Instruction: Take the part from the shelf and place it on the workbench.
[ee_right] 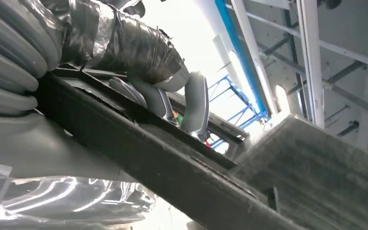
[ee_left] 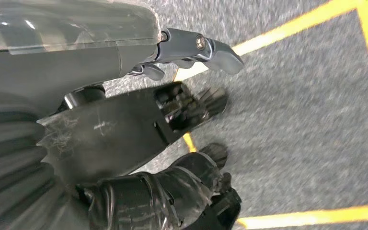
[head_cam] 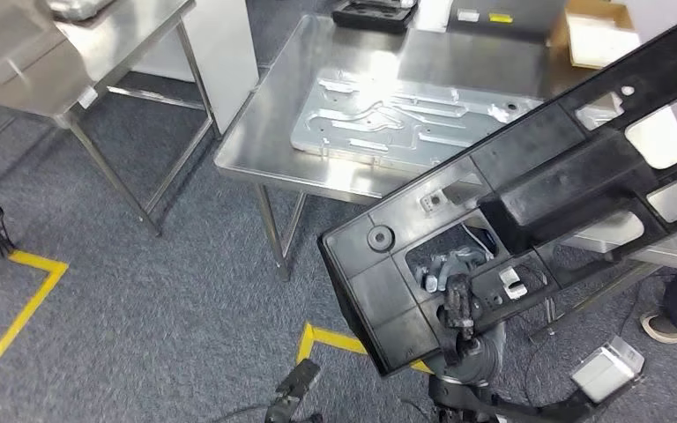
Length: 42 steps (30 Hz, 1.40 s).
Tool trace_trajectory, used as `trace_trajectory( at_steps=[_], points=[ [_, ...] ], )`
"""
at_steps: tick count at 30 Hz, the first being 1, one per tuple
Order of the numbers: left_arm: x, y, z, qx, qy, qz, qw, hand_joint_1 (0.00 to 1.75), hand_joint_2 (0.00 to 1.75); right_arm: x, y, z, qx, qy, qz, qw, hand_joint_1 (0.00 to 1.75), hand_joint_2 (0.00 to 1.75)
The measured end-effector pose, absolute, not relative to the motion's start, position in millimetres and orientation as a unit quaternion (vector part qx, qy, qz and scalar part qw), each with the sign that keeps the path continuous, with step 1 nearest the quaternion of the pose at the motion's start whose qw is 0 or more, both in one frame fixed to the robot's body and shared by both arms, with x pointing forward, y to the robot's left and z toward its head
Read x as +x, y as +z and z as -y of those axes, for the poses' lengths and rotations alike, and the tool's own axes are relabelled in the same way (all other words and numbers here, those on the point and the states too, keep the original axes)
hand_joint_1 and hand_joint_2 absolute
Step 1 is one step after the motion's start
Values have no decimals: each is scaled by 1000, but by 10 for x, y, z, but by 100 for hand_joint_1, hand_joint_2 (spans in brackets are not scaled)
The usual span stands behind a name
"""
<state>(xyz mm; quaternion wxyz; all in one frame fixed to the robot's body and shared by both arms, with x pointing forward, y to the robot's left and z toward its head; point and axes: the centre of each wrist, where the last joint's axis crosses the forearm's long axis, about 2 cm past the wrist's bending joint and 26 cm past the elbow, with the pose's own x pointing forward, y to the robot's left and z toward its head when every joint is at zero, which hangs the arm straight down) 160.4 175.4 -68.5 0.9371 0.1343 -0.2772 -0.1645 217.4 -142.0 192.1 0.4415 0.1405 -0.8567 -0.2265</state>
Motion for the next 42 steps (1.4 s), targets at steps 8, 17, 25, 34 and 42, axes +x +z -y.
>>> trace_trajectory(
  at_steps=[8, 17, 25, 34, 42],
  points=[
    [1593, -688, -1748, 133, -165, 276, 937, 0, 175, 2178, 1912, 1428, 139, -227, 856, 443, 175, 175],
    [1559, -719, -1821, 128, -167, 278, 937, 0, 175, 2217, 1947, 1403, 144, -225, 855, 444, 175, 175],
    [1430, -785, -1933, 134, -156, 275, 939, 0, 175, 2315, 1996, 1284, 158, -221, 853, 445, 175, 175],
    [1371, -818, -2009, 142, -157, 267, 940, 0, 175, 2373, 1985, 1145, 164, -204, 854, 450, 175, 175],
    [1423, -799, -2005, 154, -162, 266, 938, 0, 175, 2375, 1908, 1124, 157, -197, 852, 460, 175, 175]
  ],
)
